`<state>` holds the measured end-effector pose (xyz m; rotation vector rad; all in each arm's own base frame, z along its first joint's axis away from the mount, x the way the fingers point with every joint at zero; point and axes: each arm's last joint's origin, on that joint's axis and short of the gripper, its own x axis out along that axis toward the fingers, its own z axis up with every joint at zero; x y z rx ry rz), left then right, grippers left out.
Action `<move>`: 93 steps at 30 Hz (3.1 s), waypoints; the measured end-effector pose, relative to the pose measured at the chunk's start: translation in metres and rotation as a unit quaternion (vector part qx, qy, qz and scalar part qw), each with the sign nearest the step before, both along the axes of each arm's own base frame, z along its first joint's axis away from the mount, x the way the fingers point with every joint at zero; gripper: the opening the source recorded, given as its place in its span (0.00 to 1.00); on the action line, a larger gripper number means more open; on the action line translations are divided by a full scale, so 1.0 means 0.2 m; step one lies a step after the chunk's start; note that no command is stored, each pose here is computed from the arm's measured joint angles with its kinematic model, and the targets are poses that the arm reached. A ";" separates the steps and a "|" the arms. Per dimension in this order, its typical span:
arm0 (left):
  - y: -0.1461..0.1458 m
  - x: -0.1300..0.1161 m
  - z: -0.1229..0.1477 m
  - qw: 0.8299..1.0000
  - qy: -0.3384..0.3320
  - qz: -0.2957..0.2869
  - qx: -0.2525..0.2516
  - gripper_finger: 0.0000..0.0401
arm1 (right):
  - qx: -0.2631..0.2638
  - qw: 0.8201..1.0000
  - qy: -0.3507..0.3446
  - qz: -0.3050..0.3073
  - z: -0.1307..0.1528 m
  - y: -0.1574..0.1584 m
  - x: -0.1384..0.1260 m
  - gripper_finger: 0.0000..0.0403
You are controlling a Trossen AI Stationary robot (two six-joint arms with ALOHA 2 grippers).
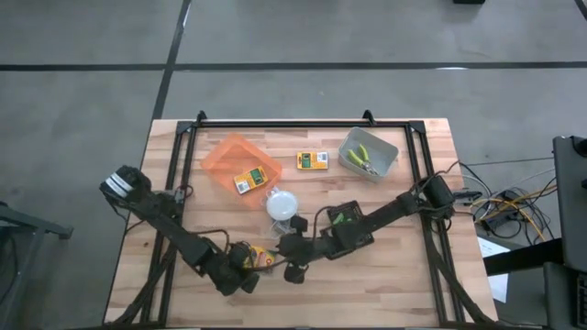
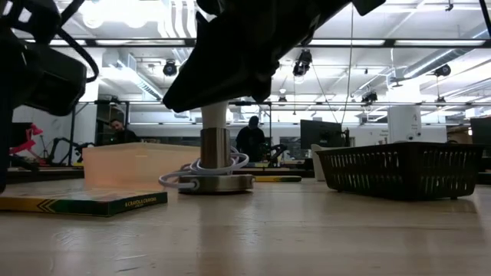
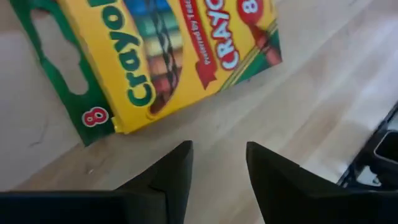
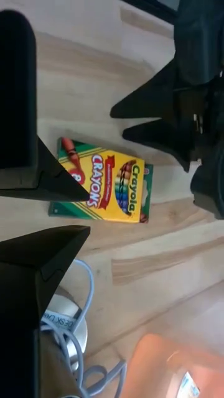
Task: Pick & Place School Supplies
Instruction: Put the box of crayon into the orange bin
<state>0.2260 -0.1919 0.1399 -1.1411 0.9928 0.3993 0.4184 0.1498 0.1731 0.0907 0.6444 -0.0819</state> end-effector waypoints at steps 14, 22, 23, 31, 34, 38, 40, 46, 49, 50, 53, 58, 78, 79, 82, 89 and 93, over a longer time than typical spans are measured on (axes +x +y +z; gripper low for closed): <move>0.15 -0.11 0.02 0.984 0.078 0.004 0.161 0.40 | 0.038 0.999 -0.009 0.008 0.01 0.01 0.01 0.17; 0.19 -0.09 0.01 0.968 0.044 0.015 0.248 0.40 | 0.058 0.997 -0.048 0.014 0.05 0.04 0.02 0.17; 0.20 -0.09 0.01 0.969 0.044 0.017 0.244 0.40 | 0.059 0.997 -0.051 0.014 0.05 0.04 0.02 0.17; 0.20 -0.07 0.09 0.979 0.021 0.038 0.198 0.40 | 0.058 0.997 -0.048 0.017 0.05 0.05 0.01 0.17; 0.20 -0.04 0.11 0.970 -0.030 0.051 0.235 0.40 | 0.058 0.997 -0.046 0.017 0.04 0.05 0.01 0.17; 0.20 -0.02 0.08 0.962 -0.025 0.013 0.273 0.40 | 0.057 0.997 -0.047 0.017 0.04 0.05 0.01 0.17; 0.20 -0.02 0.06 0.961 -0.022 0.012 0.275 0.40 | 0.057 0.997 -0.047 0.017 0.04 0.05 0.01 0.17; 0.17 -0.01 0.03 0.969 -0.004 -0.026 0.247 0.40 | 0.056 0.997 -0.047 0.017 0.04 0.05 0.01 0.17; 0.17 0.00 0.01 0.968 0.008 -0.042 0.247 0.40 | 0.055 0.997 -0.047 0.018 0.04 0.05 0.01 0.17; 0.16 0.00 0.00 0.968 0.011 -0.045 0.245 0.40 | 0.055 0.997 -0.047 0.018 0.04 0.05 0.01 0.17; 0.14 0.02 -0.02 0.973 0.007 -0.054 0.226 0.40 | 0.055 0.997 -0.047 0.018 0.04 0.05 0.01 0.17; 0.08 0.06 0.00 0.966 -0.046 -0.155 0.202 0.40 | 0.055 0.997 -0.046 0.019 0.04 0.06 0.01 0.17; 0.08 0.04 0.17 0.998 -0.050 -0.022 0.022 0.40 | 0.040 0.998 0.021 0.048 -0.01 0.15 -0.07 0.17; 0.08 0.03 0.19 0.999 -0.044 0.004 0.005 0.40 | 0.038 0.998 0.025 0.049 -0.01 0.15 -0.07 0.17; 0.10 0.01 0.26 0.996 -0.063 0.057 -0.026 0.40 | 0.036 0.998 0.030 0.052 -0.03 0.14 -0.08 0.17; 0.11 0.00 0.27 0.979 -0.034 0.158 -0.120 0.40 | 0.027 0.997 0.047 0.048 -0.13 0.11 -0.12 0.17; 0.09 -0.01 0.24 0.968 0.005 0.189 -0.167 0.40 | 0.028 0.997 0.044 0.047 -0.17 0.09 -0.14 0.17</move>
